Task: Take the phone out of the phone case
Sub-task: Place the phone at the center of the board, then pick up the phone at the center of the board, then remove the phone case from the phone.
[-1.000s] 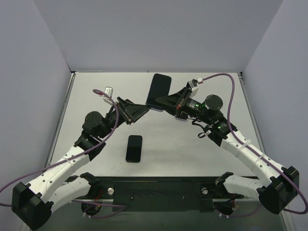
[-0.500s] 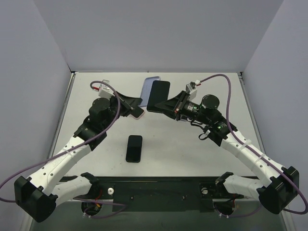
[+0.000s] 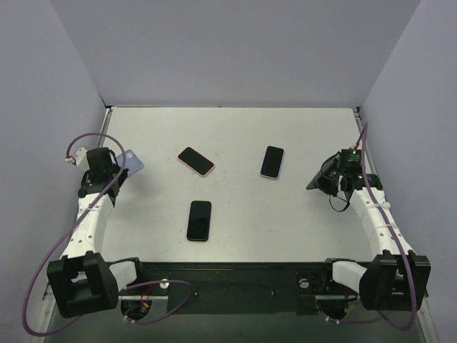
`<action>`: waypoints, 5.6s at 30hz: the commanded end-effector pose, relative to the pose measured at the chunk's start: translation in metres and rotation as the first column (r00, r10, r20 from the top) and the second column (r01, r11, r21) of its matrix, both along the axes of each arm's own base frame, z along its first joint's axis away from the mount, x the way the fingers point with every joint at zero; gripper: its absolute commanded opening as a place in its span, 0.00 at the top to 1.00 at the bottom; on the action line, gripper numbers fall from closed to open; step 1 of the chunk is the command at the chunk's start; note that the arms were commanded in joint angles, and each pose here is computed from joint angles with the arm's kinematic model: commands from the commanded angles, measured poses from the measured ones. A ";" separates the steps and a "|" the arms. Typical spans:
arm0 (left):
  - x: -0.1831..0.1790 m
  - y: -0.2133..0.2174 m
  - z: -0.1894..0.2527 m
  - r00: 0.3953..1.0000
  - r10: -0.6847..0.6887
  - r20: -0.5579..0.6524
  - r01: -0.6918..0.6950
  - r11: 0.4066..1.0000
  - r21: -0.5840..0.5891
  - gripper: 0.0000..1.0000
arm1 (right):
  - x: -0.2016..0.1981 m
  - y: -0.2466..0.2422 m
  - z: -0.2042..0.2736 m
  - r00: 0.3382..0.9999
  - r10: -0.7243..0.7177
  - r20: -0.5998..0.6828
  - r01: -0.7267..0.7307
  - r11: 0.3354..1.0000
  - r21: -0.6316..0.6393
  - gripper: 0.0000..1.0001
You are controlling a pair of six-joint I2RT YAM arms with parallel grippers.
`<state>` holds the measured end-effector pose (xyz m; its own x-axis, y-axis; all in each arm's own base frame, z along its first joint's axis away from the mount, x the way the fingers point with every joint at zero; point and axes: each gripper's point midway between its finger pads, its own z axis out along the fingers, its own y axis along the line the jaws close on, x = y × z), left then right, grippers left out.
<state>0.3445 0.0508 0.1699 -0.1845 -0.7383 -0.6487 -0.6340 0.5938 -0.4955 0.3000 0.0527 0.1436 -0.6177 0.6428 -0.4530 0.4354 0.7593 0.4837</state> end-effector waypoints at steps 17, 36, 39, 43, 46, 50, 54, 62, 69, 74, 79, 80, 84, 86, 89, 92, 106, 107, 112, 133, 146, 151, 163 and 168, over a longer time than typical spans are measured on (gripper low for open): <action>-0.054 0.054 -0.104 0.946 0.230 -0.229 -0.257 0.962 -0.097 1.00 | -0.032 -0.097 -0.097 0.945 -0.273 -0.183 0.290 0.954 0.078 0.98; -0.012 -0.052 0.010 0.997 -0.046 0.058 0.040 0.995 0.088 0.14 | 0.010 -0.060 -0.021 0.994 -0.073 -0.080 0.030 0.895 -0.445 0.11; 0.010 -0.119 0.022 0.957 -0.263 0.118 0.261 0.965 0.032 0.15 | 0.059 -0.010 -0.016 0.992 0.020 -0.126 -0.070 0.910 -0.409 0.11; 0.003 -0.231 0.026 0.763 -0.622 0.175 0.637 0.770 -0.040 0.14 | 0.101 0.039 -0.038 0.965 0.126 -0.230 -0.212 0.892 -0.400 0.11; -0.017 -0.280 0.041 0.601 -0.755 0.263 0.787 0.616 -0.032 0.14 | 0.131 0.065 -0.038 0.944 0.205 -0.257 -0.294 0.876 -0.381 0.11; -0.052 -0.317 0.046 0.453 -0.838 0.305 0.884 0.466 -0.034 0.14 | 0.143 0.077 -0.066 0.901 0.255 -0.350 -0.380 0.855 -0.353 0.11; -0.075 -0.322 0.042 0.423 -0.856 0.297 0.901 0.432 -0.041 0.13 | 0.141 0.081 -0.095 0.866 0.271 -0.421 -0.423 0.845 -0.328 0.11; -0.084 -0.308 0.050 0.462 -0.836 0.295 0.879 0.475 -0.029 0.13 | 0.141 0.081 -0.133 0.819 0.266 -0.508 -0.465 0.827 -0.317 0.16; -0.085 -0.304 0.058 0.467 -0.834 0.295 0.876 0.482 -0.023 0.13 | 0.141 0.089 -0.151 0.789 0.282 -0.546 -0.485 0.831 -0.273 0.16; -0.088 -0.301 0.070 0.471 -0.821 0.322 0.871 0.492 -0.021 0.12 | 0.136 0.106 -0.159 0.776 0.321 -0.543 -0.493 0.845 -0.205 0.13; -0.090 -0.299 0.073 0.474 -0.819 0.322 0.869 0.495 -0.022 0.12 | 0.134 0.115 -0.156 0.793 0.326 -0.514 -0.463 0.871 -0.162 0.11; -0.091 -0.298 0.074 0.473 -0.819 0.324 0.869 0.494 -0.019 0.12 | 0.132 0.120 -0.161 0.793 0.350 -0.498 -0.470 0.872 -0.136 0.11; -0.094 -0.295 0.073 0.476 -0.817 0.325 0.867 0.498 -0.017 0.12 | 0.134 0.126 -0.155 0.805 0.378 -0.458 -0.474 0.874 -0.110 0.10; -0.094 -0.295 0.072 0.478 -0.817 0.323 0.867 0.499 -0.021 0.12 | 0.135 0.128 -0.155 0.808 0.388 -0.442 -0.471 0.877 -0.091 0.10; -0.094 -0.295 0.068 0.479 -0.819 0.317 0.867 0.498 -0.024 0.12 | 0.137 0.124 -0.156 0.817 0.368 -0.444 -0.459 0.882 -0.112 0.16; -0.094 -0.297 0.064 0.478 -0.821 0.313 0.869 0.494 -0.033 0.13 | 0.138 0.129 -0.153 0.820 0.383 -0.425 -0.454 0.888 -0.076 0.36; -0.093 -0.298 0.070 0.532 -0.767 0.359 0.843 0.519 -0.140 0.13 | 0.107 0.131 -0.061 0.837 0.524 -0.159 -0.534 0.845 -0.025 1.00; -0.089 -0.297 0.072 0.546 -0.745 0.384 0.834 0.526 -0.164 0.13 | 0.096 0.141 -0.037 0.827 0.555 -0.088 -0.556 0.831 0.007 1.00; -0.073 -0.313 0.094 0.537 -0.586 0.606 0.843 0.383 -0.377 0.13 | 0.022 0.198 0.016 0.686 0.693 0.222 -0.727 0.645 0.236 1.00; -0.121 -0.361 0.183 0.226 -0.441 0.869 0.974 0.099 -0.203 0.63 | -0.124 0.263 0.161 0.356 0.676 0.645 -0.934 0.228 0.276 0.97; -0.135 -0.331 0.227 0.135 -0.487 0.863 0.989 0.112 -0.092 1.00 | -0.169 0.234 0.157 0.283 0.738 0.612 -0.959 0.202 0.199 0.38; -0.151 -0.334 0.243 0.074 -0.480 0.874 0.997 0.017 -0.075 1.00 | -0.182 0.237 0.173 0.208 0.726 0.656 -0.977 0.118 0.179 0.49; -0.163 -0.340 0.250 0.097 -0.449 0.888 0.961 -0.190 -0.201 1.00 | -0.215 0.234 0.173 -0.033 0.796 0.604 -0.994 0.036 -0.102 1.00; -0.184 -0.335 0.267 0.106 -0.318 0.942 0.881 -0.409 -0.237 1.00 | -0.226 0.241 0.181 -0.201 0.838 0.508 -0.919 0.019 -0.394 1.00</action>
